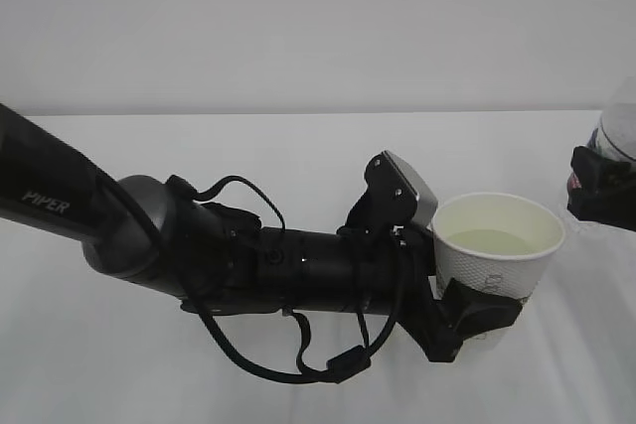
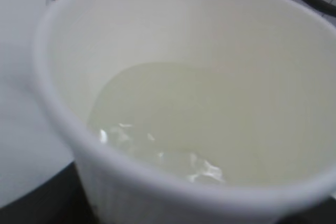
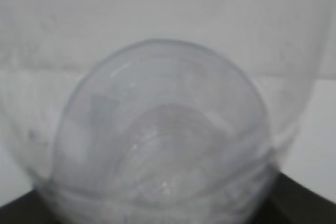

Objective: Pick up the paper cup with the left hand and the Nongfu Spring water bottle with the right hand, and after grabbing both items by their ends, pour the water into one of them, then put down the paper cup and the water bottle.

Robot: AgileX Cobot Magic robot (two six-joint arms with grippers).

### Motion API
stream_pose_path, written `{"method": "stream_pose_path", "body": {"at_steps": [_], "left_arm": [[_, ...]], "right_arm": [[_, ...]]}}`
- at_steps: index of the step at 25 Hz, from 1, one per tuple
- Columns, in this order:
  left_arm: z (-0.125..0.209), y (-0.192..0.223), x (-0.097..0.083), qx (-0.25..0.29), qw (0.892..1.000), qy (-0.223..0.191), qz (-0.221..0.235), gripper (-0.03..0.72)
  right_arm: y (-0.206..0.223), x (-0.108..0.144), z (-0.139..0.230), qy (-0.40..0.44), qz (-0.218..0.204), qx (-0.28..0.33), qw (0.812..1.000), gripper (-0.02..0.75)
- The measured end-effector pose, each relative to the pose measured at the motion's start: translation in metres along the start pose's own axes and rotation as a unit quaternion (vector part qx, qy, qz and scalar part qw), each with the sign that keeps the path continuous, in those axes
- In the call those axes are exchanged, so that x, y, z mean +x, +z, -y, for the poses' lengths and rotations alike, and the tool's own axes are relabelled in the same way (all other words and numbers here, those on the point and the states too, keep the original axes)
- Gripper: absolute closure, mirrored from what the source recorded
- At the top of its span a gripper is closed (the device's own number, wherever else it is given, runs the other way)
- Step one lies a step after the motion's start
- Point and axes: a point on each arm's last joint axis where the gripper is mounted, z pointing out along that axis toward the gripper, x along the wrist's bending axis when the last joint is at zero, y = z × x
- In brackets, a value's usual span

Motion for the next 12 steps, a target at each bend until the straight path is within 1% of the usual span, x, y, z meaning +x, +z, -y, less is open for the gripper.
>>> {"method": "stream_pose_path", "body": {"at_steps": [12], "left_arm": [[0.000,0.000,0.000,0.000,1.000,0.000,0.000,0.183]], "right_arm": [[0.009,0.001,0.022,0.002,-0.001,0.030,1.000,0.277]]}}
